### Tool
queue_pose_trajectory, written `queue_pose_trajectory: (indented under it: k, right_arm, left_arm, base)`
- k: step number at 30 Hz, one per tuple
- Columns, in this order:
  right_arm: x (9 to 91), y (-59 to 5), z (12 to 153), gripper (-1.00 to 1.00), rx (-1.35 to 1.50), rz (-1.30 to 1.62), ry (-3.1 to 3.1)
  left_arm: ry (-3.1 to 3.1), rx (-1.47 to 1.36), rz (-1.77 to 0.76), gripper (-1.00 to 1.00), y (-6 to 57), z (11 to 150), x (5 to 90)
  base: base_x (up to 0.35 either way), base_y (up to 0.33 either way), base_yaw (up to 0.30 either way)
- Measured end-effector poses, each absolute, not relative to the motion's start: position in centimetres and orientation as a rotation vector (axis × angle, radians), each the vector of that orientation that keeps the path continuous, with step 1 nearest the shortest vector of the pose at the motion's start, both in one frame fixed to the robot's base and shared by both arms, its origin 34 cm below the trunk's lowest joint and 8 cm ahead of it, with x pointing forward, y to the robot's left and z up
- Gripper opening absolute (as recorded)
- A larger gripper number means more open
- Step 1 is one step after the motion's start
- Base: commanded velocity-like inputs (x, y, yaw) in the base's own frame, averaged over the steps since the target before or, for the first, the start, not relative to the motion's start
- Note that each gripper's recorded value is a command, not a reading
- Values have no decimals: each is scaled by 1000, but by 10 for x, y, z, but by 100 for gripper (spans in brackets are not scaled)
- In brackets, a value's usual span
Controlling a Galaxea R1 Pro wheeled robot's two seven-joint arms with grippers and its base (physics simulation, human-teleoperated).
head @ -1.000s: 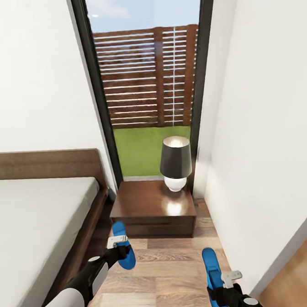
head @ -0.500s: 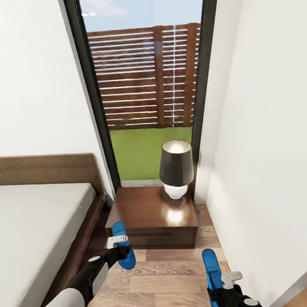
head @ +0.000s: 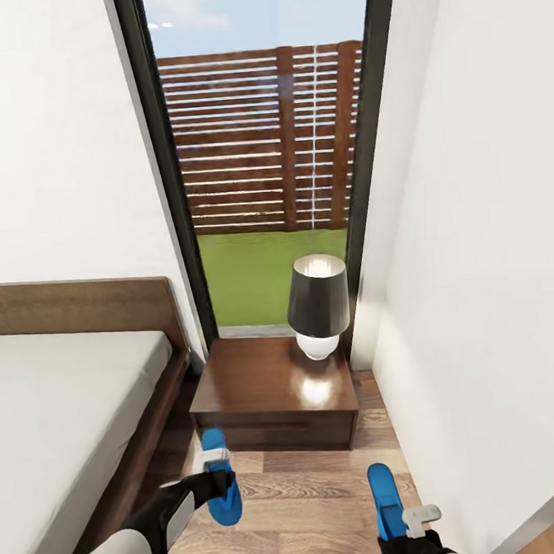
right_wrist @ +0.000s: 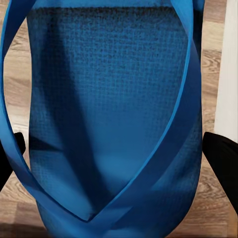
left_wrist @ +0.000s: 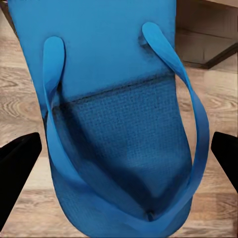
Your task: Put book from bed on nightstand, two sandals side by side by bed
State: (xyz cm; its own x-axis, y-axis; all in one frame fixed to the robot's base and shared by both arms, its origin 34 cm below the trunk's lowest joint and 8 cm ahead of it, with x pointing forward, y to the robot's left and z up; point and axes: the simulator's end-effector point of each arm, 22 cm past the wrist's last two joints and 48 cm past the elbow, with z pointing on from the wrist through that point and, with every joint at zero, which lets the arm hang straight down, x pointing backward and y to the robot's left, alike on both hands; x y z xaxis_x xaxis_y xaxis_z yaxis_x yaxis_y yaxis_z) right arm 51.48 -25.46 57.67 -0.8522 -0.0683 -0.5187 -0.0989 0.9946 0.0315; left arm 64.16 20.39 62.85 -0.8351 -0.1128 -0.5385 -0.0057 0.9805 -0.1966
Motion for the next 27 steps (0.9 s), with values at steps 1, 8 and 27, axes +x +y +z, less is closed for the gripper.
queue_pose_trajectory:
  k: [1,8,27]
  right_arm:
    - [513,-255,576,-100,-116,76,2598]
    - [508,-257,572,-100,-112,73,2612]
    - [488,-259,559,-100,-107,71,2661]
  left_arm:
    - [2563,-85,-250,-100,204,625,637]
    - [2631,-106,-189,-100,213,607,613]
    - [2735,-131,-134,-100,217,580,567]
  base:
    - [1,0,0]
    - [0,0,0]
    - [0,0,0]
